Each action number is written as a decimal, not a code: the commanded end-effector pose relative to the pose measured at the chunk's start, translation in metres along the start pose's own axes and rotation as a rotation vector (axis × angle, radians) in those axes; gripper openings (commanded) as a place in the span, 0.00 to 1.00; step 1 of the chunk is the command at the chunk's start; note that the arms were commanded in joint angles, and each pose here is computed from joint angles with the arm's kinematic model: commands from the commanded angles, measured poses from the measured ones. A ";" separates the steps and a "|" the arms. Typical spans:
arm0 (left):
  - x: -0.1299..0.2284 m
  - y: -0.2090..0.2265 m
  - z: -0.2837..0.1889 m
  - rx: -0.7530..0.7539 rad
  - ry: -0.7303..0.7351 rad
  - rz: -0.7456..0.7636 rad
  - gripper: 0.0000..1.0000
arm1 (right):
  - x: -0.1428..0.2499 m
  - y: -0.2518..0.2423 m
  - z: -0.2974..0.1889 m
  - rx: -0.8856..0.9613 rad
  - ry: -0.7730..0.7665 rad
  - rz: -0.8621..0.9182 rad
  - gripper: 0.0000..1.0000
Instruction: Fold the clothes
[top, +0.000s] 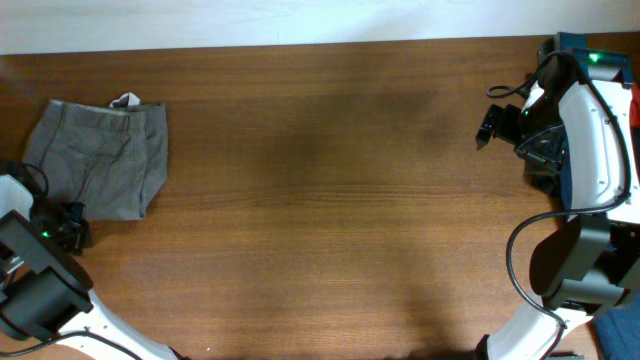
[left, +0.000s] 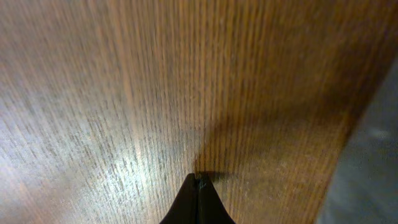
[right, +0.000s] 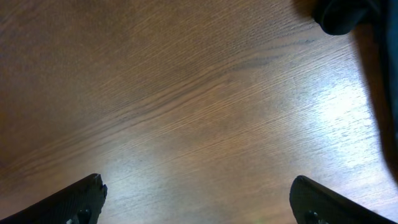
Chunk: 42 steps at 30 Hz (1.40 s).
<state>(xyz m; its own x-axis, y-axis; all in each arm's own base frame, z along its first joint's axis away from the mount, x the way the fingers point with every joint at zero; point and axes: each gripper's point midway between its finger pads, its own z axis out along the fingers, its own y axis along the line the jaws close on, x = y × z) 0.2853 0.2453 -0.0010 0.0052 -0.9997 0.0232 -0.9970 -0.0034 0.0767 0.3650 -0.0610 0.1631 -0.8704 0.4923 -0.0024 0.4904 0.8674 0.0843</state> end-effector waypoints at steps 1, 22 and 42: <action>0.003 -0.001 0.015 0.016 -0.001 -0.008 0.01 | 0.001 0.001 -0.001 -0.006 0.002 -0.003 0.99; 0.027 -0.089 0.052 0.225 -0.020 -0.076 0.00 | 0.002 0.000 -0.001 -0.005 0.005 -0.002 0.99; 0.011 -0.198 0.043 0.588 -0.113 -0.097 0.01 | 0.008 0.001 -0.001 -0.013 0.031 0.000 0.99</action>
<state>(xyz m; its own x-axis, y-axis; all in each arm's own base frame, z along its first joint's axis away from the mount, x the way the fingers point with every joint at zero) 0.4954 0.2508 -0.0018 0.1343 -0.9867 -0.0921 -0.8034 -0.0540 -0.5929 0.3601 -0.0580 0.1631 -0.8701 0.4923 0.0221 0.4922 0.8660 0.0880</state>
